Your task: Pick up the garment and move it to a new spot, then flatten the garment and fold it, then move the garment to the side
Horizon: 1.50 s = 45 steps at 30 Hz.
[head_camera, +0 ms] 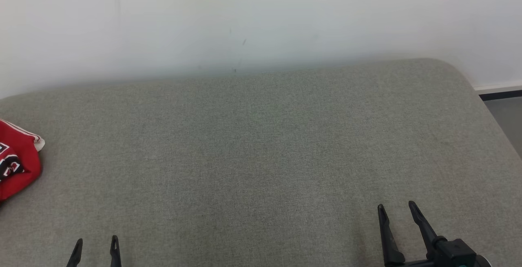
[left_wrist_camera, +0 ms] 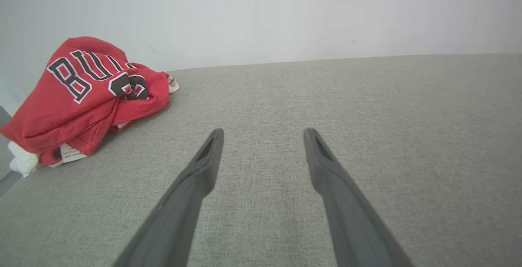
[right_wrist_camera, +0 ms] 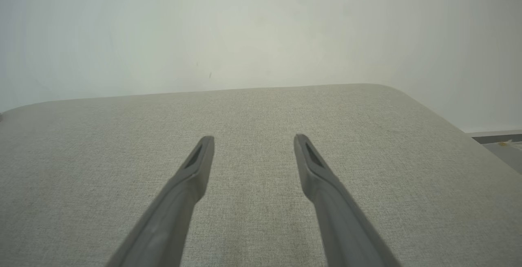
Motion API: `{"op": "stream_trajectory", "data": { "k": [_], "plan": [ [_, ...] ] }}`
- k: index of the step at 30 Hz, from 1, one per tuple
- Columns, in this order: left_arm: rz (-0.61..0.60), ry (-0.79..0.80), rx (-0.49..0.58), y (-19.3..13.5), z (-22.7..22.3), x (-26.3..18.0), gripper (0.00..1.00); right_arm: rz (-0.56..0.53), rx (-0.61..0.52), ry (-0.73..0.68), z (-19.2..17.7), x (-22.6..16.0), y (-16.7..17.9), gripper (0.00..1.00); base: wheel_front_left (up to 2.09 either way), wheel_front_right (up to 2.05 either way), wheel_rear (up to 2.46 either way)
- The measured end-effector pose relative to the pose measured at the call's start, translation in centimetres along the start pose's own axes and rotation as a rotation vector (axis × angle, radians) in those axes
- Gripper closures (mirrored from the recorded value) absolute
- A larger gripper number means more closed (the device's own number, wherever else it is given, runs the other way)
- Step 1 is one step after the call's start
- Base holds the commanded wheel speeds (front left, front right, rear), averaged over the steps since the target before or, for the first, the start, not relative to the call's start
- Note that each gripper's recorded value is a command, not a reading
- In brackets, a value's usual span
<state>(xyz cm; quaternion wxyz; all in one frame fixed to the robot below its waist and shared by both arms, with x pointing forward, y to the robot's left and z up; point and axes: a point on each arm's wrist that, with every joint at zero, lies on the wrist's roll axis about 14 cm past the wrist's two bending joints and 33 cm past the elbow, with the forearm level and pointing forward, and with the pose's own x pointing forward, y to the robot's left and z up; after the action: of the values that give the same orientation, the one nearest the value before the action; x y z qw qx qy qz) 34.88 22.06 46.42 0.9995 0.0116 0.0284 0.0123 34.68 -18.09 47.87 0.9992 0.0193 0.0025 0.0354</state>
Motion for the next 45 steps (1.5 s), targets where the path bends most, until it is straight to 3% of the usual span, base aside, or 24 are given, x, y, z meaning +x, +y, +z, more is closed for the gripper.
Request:
{"op": "stream_trajectory", "data": {
  "k": [14, 22, 45],
  "plan": [
    [0.035, 0.006, 0.002, 1.1, -0.2, -0.3, 0.0, 0.004, -0.008, 0.003, -0.1, 0.3, 0.0, 0.0, 0.0, 0.0, 0.0],
    [0.091, 0.006, 0.0, 2.8, -0.2, -1.5, 0.0, 0.069, -0.012, 0.009, -0.3, 1.5, 1.9, 0.0, 0.0, 0.0, 0.0],
    [0.486, 0.041, -0.009, 13.1, -1.2, -11.4, 0.0, 0.495, 0.001, 0.034, -1.4, 6.1, 15.8, 0.0, 0.0, 0.0, 0.0]
  ]
}}
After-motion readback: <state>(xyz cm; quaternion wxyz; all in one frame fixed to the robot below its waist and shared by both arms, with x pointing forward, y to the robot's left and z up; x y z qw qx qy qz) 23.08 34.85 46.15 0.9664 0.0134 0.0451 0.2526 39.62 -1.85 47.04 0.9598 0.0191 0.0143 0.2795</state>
